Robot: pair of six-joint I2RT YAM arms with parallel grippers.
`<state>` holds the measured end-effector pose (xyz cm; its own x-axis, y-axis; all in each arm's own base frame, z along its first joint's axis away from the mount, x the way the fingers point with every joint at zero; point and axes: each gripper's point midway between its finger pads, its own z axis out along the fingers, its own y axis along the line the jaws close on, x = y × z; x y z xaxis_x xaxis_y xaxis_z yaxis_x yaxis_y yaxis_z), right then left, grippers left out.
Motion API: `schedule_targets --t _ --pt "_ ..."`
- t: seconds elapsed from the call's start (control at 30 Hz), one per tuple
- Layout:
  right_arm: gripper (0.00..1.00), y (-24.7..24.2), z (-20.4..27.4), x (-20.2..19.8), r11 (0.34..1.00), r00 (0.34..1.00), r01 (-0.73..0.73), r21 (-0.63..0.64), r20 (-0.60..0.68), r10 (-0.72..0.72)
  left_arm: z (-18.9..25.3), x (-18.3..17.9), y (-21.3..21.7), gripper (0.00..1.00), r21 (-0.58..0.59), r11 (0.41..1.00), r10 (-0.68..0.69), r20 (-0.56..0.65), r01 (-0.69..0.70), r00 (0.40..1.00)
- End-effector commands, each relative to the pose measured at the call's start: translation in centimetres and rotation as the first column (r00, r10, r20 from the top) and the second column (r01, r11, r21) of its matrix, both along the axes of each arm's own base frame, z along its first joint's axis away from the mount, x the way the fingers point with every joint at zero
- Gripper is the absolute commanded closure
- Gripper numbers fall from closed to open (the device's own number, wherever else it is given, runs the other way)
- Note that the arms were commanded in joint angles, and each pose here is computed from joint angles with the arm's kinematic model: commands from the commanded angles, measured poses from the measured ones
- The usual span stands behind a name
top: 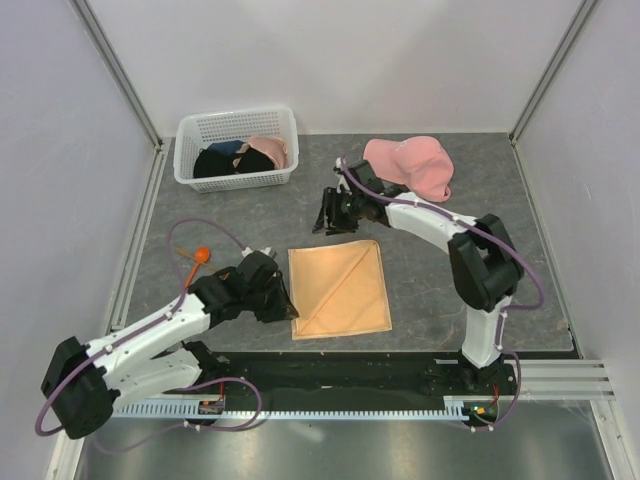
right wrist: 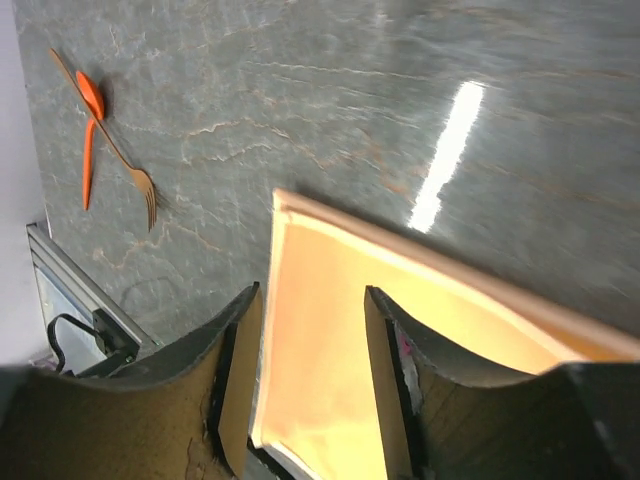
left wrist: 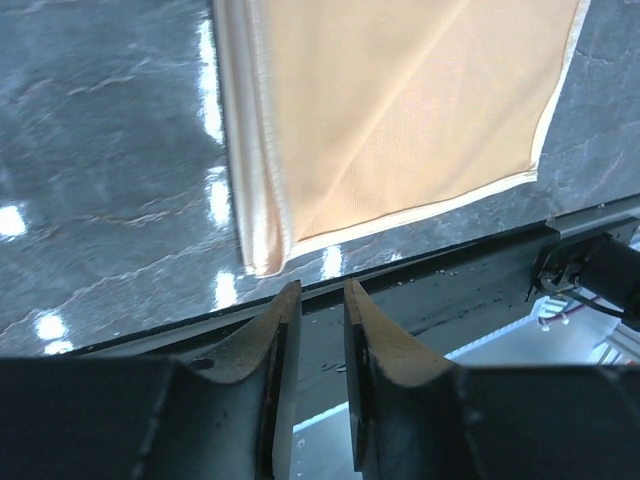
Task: Fold the napkin into a case and place the utensils inside
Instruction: Smooth out the upper triangle-folded napkin at the center of the board.
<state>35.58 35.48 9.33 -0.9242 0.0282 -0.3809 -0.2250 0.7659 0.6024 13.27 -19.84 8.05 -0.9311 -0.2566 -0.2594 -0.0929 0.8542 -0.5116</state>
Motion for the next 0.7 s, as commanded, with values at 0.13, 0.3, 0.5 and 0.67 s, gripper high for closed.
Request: schedule_targets --t 0.13,0.3,0.5,0.67 --pt "0.72 -7.4 -0.4 -0.3 0.996 0.997 0.073 -0.059 0.04 -0.07 -0.9 2.0 -2.8 0.76 0.01 0.993 -0.115 0.015 0.114 0.993" --pt "0.81 -8.9 -1.9 0.4 0.993 0.995 0.102 -0.064 0.027 -0.101 -2.9 2.2 -2.4 0.77 0.061 0.991 -0.119 -0.006 0.119 0.993" --pt "0.87 -10.8 -4.8 0.4 0.986 0.992 0.123 -0.115 -0.005 -0.125 -5.4 1.7 -1.0 0.78 0.118 0.987 -0.102 -0.038 0.106 0.994" --pt "0.89 -11.9 -5.3 -0.3 0.98 0.99 0.14 -0.141 -0.006 -0.142 -6.1 1.8 -0.6 0.78 0.135 0.985 -0.098 -0.046 0.103 0.994"
